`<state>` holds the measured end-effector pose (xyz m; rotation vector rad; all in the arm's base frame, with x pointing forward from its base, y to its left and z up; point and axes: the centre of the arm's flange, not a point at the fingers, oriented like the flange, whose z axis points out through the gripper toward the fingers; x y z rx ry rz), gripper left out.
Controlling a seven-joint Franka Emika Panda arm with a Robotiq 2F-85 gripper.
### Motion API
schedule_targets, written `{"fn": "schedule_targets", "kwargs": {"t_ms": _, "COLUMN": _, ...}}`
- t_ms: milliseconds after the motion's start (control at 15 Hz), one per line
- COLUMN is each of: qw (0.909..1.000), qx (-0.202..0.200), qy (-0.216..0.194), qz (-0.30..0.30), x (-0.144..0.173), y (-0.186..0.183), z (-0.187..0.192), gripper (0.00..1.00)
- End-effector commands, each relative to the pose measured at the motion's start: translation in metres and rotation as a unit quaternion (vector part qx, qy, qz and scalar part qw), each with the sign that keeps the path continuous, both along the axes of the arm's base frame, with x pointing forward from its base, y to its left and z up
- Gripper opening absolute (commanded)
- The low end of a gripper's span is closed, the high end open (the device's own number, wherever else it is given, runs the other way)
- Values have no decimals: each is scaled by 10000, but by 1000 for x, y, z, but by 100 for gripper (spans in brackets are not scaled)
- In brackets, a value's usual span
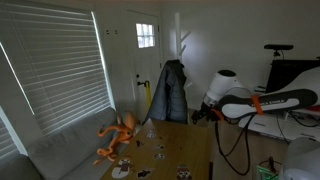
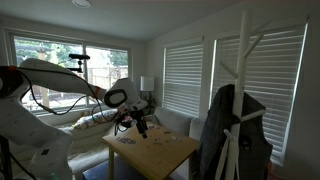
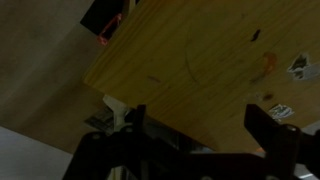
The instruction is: Move the toe bag to the higher rack
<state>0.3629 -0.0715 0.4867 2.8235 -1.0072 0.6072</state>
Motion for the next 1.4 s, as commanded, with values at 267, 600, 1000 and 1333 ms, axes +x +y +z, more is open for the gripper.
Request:
{"fn": "schedule_targets", "kwargs": {"t_ms": 267, "qw": 10000, "qx": -63, "qy": -3, "qz": -35, "x": 3, "y": -4, "z": -1, "gripper": 100}}
{"fn": "schedule_targets", "kwargs": {"t_ms": 600, "qw": 9971, "qx": -242, "qy": 245, "qz": -675, "x": 33, "y": -47, "z": -3, "gripper": 100}}
{"fn": "schedule_targets", "kwargs": {"t_ms": 1000, "qw": 9890, "qx": -940, "qy": 392, "qz": -1073, "x": 71, "y": -167, "z": -1, "gripper": 100}}
{"fn": "schedule_targets", "kwargs": {"t_ms": 1333, "qw": 9870, "qx": -1409, "qy": 265, "qz": -723, "x": 106, "y": -224, "z": -23, "gripper": 100}}
